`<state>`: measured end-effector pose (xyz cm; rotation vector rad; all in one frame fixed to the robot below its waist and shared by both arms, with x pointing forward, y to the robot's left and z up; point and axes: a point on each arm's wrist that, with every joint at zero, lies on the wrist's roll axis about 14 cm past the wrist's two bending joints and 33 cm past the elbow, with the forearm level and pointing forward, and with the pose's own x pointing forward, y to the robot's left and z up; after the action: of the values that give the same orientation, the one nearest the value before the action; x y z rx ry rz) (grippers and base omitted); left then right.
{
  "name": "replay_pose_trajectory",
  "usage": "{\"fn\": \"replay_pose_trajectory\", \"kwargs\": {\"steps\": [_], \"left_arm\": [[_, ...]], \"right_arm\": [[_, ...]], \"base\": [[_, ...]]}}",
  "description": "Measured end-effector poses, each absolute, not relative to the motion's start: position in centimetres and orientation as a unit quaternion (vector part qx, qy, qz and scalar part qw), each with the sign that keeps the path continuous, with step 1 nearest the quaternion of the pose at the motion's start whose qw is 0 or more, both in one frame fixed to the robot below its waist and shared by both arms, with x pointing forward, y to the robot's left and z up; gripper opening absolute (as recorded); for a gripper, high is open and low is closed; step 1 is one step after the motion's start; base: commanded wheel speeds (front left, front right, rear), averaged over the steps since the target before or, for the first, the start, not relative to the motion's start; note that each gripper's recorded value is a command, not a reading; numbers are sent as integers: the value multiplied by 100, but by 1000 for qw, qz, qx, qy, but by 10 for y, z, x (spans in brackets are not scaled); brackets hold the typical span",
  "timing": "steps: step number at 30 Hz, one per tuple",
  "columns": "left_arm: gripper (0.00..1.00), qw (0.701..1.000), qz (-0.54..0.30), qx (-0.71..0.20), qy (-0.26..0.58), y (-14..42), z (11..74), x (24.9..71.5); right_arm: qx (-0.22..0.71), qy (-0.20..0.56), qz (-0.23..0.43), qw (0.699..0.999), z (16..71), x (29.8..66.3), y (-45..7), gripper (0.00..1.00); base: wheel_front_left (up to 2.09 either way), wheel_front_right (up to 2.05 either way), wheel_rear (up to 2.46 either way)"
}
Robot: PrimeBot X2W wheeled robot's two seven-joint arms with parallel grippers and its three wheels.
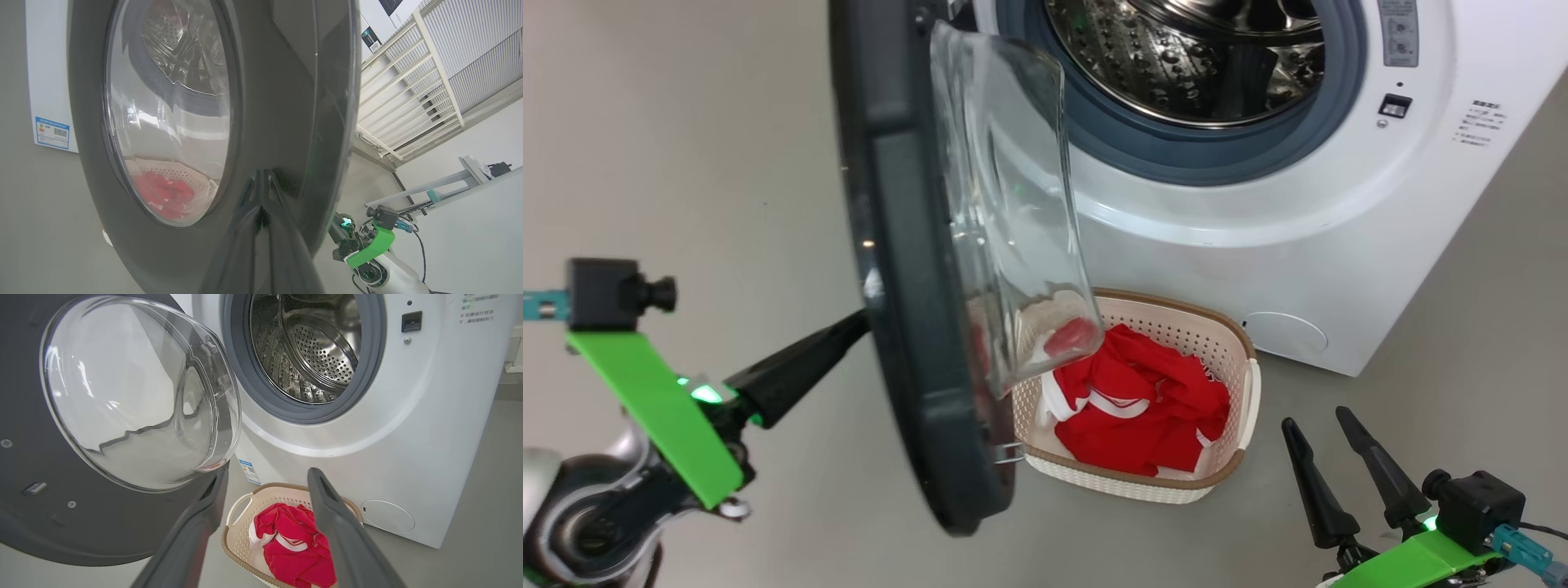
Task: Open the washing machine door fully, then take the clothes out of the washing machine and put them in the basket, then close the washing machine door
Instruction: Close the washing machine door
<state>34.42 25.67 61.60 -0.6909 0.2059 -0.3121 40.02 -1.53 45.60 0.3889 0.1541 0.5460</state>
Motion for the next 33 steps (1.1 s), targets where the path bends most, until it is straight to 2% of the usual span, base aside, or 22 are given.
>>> {"fn": "replay_pose_trajectory", "kwargs": {"steps": [9,15,21,33], "left_arm": [[0,916,-194,-338,93,223,619,363],[0,918,-180,-344,84,228,615,370],[0,922,-139,-356,59,248,609,366],[0,907,2,-418,41,296,542,326]], "right_arm": [[193,74,246,947,454,401,-30,100],[194,74,239,949,454,402,-35,100],[192,66,239,949,459,402,-35,100],[189,65,243,949,463,390,-33,100]], "base": [[0,0,0],[0,0,0],[0,0,0],[0,0,0]]}}
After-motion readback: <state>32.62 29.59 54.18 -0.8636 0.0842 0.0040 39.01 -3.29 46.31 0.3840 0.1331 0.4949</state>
